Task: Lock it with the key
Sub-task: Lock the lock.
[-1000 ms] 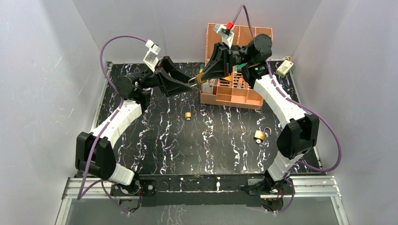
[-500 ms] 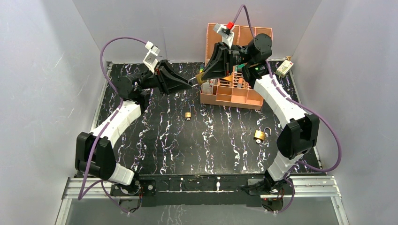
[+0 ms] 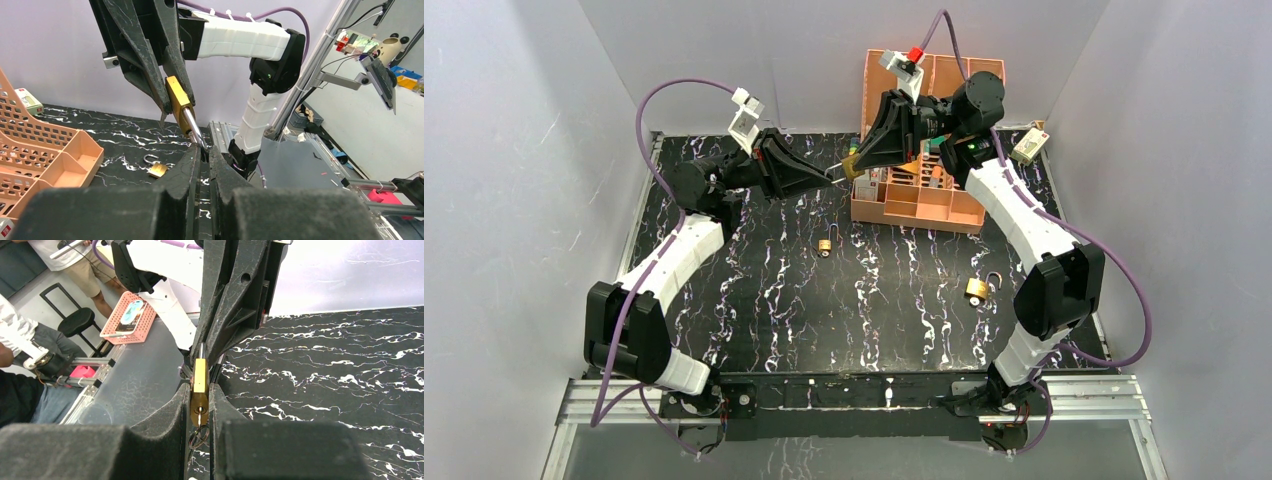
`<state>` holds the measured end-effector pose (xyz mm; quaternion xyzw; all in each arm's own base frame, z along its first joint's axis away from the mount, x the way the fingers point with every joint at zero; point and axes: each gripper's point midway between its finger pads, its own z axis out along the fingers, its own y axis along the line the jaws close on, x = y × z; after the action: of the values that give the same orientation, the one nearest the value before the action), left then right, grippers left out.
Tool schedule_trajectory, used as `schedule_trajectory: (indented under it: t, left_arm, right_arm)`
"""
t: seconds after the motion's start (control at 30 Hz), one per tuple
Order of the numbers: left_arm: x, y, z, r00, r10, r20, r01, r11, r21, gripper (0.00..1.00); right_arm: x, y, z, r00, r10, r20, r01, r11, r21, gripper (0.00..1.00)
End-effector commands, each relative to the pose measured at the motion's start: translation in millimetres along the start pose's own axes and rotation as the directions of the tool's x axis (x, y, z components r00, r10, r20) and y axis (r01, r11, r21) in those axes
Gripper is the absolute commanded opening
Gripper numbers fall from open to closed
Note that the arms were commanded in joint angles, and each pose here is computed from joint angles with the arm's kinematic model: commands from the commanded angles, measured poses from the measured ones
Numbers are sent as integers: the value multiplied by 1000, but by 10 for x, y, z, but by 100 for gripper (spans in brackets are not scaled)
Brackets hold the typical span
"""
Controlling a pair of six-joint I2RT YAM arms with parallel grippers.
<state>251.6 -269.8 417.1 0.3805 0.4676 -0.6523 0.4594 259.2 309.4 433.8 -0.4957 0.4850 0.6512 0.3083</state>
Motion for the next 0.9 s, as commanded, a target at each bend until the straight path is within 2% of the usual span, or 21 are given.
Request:
schedule_trajectory:
  t: [0.0,0.37,0.87]
  left_arm:
    - [-117,-120,21,996,92,19,-93,995,23,0]
    - [-140,-3,35,992,122,45,-122,993,-3,0]
    - [-233,272,40,980,166,108,-153,981,-115,0]
  right_arm:
    - [-194,148,26,996,-90,25,90,996,9,0]
    - [-94,131,243,997,-64,31,65,998,-27,0]
    - [181,102,623,1000,0,19,1,997,-74,0]
